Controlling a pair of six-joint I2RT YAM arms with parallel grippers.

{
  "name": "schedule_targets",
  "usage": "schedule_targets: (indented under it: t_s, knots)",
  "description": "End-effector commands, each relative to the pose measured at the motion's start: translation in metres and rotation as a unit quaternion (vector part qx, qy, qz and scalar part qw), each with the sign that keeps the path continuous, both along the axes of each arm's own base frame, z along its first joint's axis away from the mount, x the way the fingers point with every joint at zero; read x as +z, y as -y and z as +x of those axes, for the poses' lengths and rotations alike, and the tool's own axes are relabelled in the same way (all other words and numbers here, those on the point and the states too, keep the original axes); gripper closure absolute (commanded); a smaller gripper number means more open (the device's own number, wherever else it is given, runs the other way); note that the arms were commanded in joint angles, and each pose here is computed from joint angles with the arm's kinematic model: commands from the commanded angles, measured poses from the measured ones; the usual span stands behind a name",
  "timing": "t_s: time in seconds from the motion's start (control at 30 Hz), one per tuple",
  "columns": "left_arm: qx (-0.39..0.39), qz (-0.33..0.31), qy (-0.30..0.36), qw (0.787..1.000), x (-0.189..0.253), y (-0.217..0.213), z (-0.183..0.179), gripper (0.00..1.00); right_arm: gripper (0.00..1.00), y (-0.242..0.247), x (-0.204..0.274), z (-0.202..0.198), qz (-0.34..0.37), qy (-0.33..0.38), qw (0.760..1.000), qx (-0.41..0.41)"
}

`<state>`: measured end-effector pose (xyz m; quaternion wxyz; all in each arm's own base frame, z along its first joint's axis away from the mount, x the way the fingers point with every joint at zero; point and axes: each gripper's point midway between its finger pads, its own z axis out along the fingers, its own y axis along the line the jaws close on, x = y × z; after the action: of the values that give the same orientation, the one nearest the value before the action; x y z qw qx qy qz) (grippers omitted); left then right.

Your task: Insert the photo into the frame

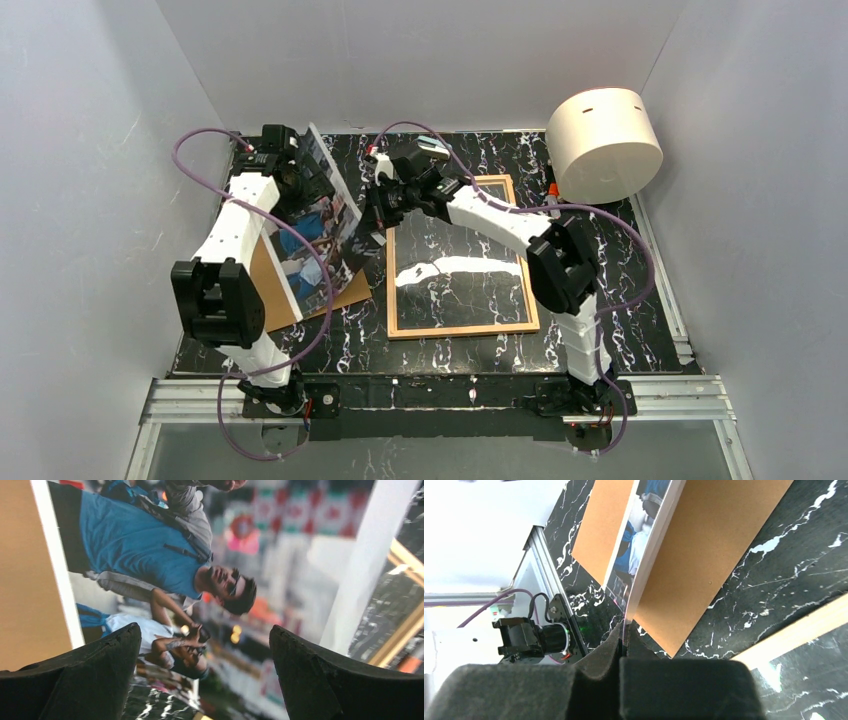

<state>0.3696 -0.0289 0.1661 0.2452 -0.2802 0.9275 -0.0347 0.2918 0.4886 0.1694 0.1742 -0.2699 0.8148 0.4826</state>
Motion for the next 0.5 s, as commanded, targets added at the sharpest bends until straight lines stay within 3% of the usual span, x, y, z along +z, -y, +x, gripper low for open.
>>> schedule_targets:
  t_s: [0.0, 0.13, 0.3, 0.37, 0.47]
  knots:
    - [-0.012, -0.115, 0.043, 0.992, 0.022, 0.032, 0.026, 0.02, 0.99, 0.012, 0.001, -0.009, -0.033, 0.064, 0.997, -0.006]
    - [-0.016, -0.161, 0.1, 0.982, 0.045, 0.044, 0.045, 0.02, 0.99, 0.016, -0.005, -0.015, -0.062, 0.089, 0.994, -0.009]
    - [-0.013, -0.165, 0.163, 0.973, 0.072, 0.043, 0.056, 0.02, 0.99, 0.021, -0.008, -0.015, -0.08, 0.098, 0.992, -0.017]
    - [-0.015, -0.165, 0.15, 0.975, 0.062, 0.044, 0.059, 0.02, 0.99, 0.02, -0.006, -0.016, -0.086, 0.116, 0.989, -0.017]
    - [-0.014, -0.171, 0.062, 0.983, 0.022, 0.048, 0.052, 0.04, 0.99, 0.019, -0.004, -0.019, -0.098, 0.142, 0.985, -0.016]
